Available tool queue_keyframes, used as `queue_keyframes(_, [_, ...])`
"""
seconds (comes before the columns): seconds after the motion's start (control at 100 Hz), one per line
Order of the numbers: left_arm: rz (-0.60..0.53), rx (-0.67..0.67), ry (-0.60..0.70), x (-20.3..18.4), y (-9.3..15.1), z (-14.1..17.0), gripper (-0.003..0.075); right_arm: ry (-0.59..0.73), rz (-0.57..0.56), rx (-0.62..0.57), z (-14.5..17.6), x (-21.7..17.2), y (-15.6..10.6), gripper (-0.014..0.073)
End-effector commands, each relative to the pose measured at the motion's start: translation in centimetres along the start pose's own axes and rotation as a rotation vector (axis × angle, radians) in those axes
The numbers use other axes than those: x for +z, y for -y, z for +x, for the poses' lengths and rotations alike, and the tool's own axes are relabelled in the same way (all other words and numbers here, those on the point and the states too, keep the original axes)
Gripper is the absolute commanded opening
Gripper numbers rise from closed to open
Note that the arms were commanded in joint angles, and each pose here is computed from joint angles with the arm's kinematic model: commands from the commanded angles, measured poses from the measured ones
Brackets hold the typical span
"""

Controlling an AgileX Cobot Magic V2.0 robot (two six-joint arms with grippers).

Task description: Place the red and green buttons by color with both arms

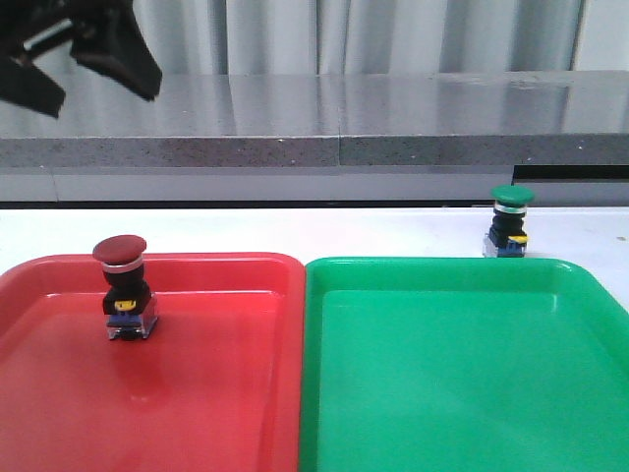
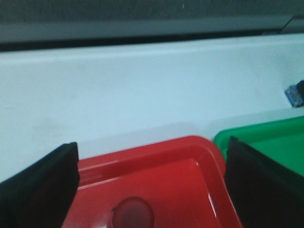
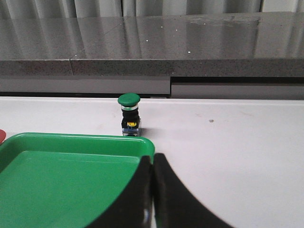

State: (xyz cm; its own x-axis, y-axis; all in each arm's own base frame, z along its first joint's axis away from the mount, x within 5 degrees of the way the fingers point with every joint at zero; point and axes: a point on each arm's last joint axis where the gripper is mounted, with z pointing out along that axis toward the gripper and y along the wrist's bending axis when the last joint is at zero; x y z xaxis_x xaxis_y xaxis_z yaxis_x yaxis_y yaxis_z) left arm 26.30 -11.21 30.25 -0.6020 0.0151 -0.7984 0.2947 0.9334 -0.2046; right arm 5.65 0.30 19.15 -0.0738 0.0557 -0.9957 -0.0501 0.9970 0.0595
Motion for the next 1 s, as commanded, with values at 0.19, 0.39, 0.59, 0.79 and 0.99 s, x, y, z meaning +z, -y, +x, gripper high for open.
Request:
queue_keyframes(0.19, [-0.007,0.028,0.335,-7.2,-0.3,-3.7,0.0554,0.117,-0.001,-0.001,-1.3,-0.3,-0.1,-0.0068])
queue_keyframes(0.39, [-0.060,0.004,0.437,-10.9,-1.8,-2.4,0.0553,0.117,-0.001,-0.001,-1.3,-0.3,-0.1,-0.0068])
queue_keyframes(0.59, [-0.076,0.017,0.452,-12.8,-2.3,1.2,0.0542,0.117,-0.001,-0.001,-1.3,-0.3,-0.1,-0.0068])
queue_keyframes(0.79, [-0.073,0.023,0.480,-14.4,-2.4,4.3,0.0365,0.117,-0.001,-0.001,-1.3,-0.3,-0.1,-0.0068])
queue_keyframes(0.99, [-0.071,0.031,0.502,-15.2,-2.5,5.4,0.0071,0.117,-0.001,-0.001,-1.3,-0.3,-0.1,-0.0068])
